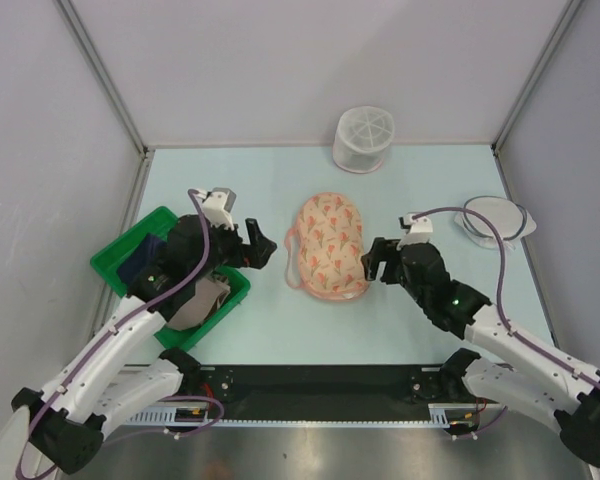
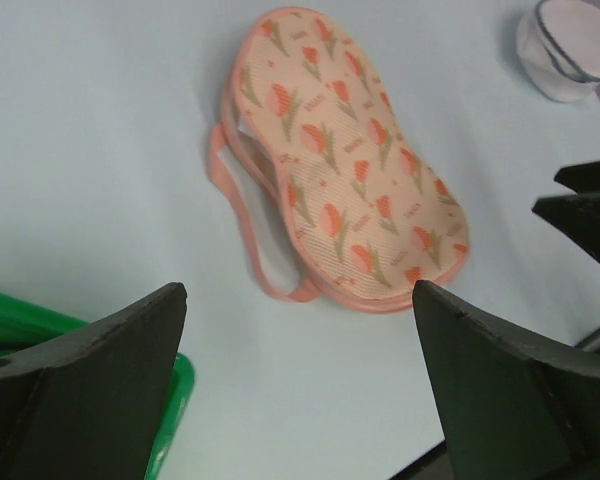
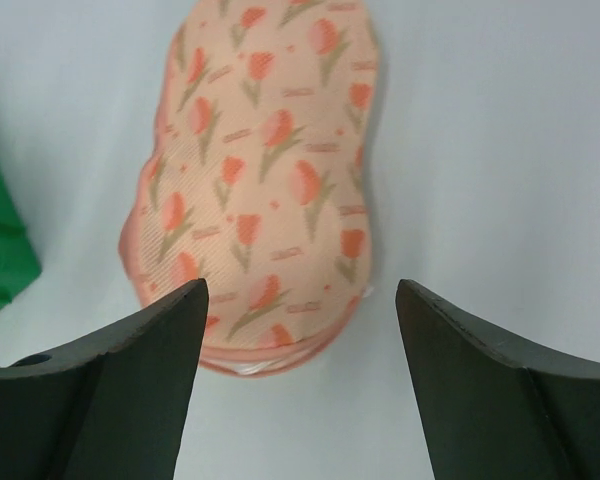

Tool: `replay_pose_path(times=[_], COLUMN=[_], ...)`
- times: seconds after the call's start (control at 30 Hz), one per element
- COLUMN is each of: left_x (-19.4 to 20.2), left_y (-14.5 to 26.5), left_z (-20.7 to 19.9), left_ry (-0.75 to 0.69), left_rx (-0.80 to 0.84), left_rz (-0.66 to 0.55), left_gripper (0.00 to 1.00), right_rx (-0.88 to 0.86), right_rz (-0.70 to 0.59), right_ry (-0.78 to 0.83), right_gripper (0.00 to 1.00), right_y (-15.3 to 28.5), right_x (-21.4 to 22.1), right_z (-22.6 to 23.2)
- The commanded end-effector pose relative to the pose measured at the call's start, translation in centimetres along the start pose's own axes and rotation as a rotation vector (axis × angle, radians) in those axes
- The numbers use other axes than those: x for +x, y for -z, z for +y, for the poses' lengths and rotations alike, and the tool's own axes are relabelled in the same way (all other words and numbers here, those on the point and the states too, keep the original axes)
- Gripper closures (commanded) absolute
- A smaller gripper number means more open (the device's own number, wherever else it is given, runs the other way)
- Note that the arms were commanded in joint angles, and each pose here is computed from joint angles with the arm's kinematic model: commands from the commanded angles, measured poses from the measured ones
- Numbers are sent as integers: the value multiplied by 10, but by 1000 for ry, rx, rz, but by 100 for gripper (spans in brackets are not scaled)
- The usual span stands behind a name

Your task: Unzip the laundry bag and remove the bra

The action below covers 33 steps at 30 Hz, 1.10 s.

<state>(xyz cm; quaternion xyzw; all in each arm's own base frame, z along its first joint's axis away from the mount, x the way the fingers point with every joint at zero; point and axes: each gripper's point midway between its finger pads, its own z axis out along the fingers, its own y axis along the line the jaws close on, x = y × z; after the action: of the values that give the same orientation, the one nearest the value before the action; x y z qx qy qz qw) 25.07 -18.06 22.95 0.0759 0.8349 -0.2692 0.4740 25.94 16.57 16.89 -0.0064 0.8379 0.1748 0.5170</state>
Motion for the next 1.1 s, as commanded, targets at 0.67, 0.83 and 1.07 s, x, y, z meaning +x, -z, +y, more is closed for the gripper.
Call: replay_pose_path(times=[0.67,0.83,1.07], left_x=[-9,-12,-11], left_y=[26,28,28], left_z=[79,80,80], left_ry=[17,18,19], left_rx=[-223,-226,-221], left_rz=[-75,-89,-88], left_gripper=[0,0,0], right_rx=[-128,-4,86], right_rz=[197,218,222], right_ry=[335,395,430], right_gripper=[31,34,39], right_y=[-83,-102,-111], right_x=[89,99,106], right_z=[166,154,139])
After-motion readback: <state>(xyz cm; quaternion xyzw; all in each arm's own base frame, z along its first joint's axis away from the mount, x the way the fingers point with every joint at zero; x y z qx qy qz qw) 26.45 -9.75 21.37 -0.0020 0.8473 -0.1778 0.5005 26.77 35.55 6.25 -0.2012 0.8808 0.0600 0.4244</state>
